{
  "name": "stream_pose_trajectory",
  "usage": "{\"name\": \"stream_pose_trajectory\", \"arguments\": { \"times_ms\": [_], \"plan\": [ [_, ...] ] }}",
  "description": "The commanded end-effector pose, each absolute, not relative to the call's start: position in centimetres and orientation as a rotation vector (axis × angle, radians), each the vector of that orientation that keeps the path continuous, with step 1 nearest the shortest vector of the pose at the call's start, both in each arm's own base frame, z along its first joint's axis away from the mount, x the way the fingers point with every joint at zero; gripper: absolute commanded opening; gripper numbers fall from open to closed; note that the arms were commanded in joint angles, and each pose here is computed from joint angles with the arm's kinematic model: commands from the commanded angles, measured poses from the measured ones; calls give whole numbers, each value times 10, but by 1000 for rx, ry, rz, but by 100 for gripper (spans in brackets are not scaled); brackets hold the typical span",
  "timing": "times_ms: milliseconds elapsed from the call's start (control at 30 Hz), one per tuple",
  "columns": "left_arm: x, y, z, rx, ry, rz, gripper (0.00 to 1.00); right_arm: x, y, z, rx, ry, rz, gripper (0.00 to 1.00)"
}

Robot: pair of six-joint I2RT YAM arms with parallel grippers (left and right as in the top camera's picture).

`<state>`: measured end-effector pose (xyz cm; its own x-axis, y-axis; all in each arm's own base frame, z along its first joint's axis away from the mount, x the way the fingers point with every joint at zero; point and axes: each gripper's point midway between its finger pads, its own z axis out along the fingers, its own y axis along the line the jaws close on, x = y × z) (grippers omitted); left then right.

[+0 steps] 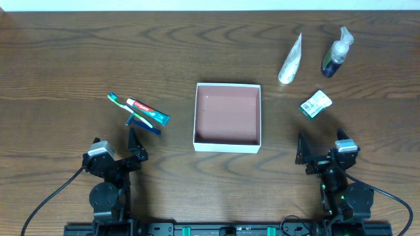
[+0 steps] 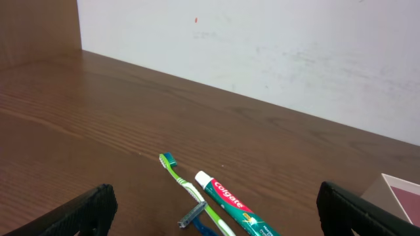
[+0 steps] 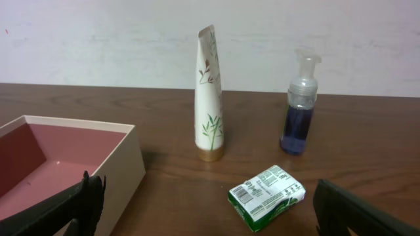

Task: Pack container
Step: 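Raise the right gripper and move it toward the white lotion tube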

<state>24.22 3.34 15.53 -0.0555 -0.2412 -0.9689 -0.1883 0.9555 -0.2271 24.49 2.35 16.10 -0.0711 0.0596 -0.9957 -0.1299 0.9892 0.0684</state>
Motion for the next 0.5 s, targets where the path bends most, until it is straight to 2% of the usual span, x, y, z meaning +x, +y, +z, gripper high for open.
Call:
{"name": "stream_pose_trajectory", "arguments": {
  "times_ms": [0, 467],
  "plan": [
    [241, 36, 137, -331, 1691, -13, 98, 245, 25, 159, -45, 1637, 167, 99],
    [241, 36, 137, -331, 1691, -13, 98, 245, 24, 163, -22, 1620, 178, 99]
  ]
}}
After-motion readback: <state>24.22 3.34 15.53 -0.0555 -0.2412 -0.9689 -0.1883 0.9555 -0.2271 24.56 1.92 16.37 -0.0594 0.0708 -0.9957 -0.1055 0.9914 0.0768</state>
